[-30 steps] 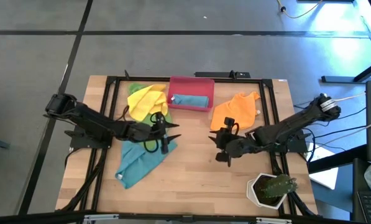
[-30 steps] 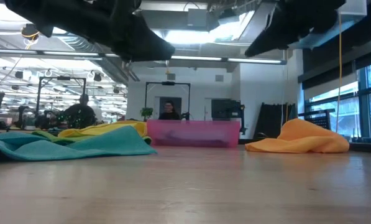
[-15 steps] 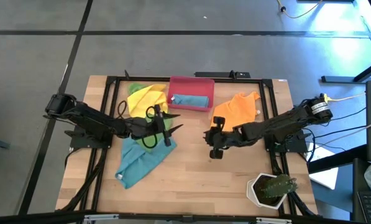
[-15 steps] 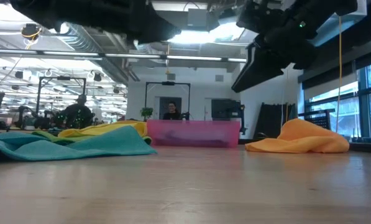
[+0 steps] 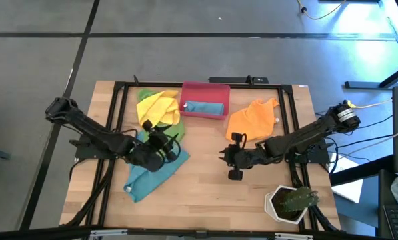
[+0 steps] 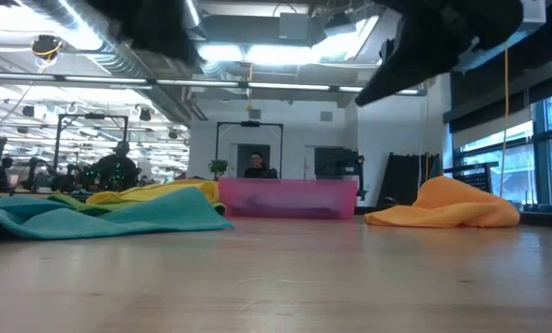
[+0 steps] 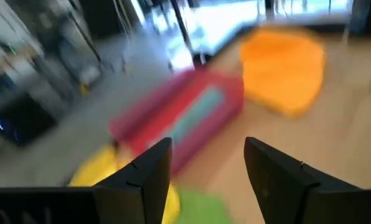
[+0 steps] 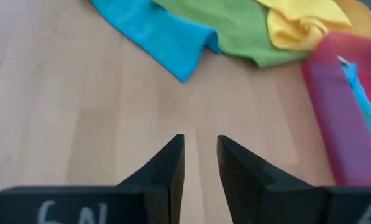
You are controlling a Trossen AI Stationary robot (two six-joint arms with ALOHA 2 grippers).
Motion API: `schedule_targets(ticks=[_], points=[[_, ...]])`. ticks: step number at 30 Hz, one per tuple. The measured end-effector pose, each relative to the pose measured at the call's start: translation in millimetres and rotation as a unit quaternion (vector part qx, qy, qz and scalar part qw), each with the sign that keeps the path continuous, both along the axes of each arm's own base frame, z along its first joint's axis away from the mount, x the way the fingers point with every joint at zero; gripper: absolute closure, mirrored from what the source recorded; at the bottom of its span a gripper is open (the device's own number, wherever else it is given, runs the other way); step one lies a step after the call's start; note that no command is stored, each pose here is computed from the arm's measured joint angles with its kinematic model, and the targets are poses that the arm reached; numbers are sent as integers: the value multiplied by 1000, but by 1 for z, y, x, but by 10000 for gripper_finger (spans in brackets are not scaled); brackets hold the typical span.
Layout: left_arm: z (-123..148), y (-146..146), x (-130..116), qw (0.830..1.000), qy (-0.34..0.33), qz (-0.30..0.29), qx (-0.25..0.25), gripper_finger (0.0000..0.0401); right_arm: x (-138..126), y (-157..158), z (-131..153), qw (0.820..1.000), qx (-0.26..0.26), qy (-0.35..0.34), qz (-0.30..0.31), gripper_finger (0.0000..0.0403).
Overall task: Roll microfiber towels into tight, uniform cylinder then place into a basket
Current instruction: Fold the yellow microfiber towel
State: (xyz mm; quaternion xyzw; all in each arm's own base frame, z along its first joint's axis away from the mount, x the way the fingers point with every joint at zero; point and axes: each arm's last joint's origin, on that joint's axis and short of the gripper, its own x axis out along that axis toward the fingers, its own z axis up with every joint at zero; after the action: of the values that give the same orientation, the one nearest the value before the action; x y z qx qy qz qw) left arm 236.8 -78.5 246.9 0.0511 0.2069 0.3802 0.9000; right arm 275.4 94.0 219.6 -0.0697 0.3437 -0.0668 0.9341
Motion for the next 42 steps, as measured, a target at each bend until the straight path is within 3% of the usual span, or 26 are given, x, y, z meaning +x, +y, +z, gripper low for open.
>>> schedule_targets(ticks=[4, 8, 14, 34, 42], points=[[-27, 23, -18, 993, 73, 60, -76, 209, 2, 2, 3, 1000, 6, -19, 3, 305], [-56, 42, -34, 973, 129, 119, -149, 209, 3, 2, 4, 1000, -3, -22, 11, 305], [-75, 59, -42, 951, 164, 156, -208, 209, 3, 2, 4, 999, -19, -26, 8, 305], [-112, 83, -65, 935, 184, 215, -216, 210, 3, 2, 4, 1000, -16, -26, 5, 305], [-123, 94, -65, 939, 164, 210, -217, 213, 4, 0, 6, 999, -32, -41, -16, 305]])
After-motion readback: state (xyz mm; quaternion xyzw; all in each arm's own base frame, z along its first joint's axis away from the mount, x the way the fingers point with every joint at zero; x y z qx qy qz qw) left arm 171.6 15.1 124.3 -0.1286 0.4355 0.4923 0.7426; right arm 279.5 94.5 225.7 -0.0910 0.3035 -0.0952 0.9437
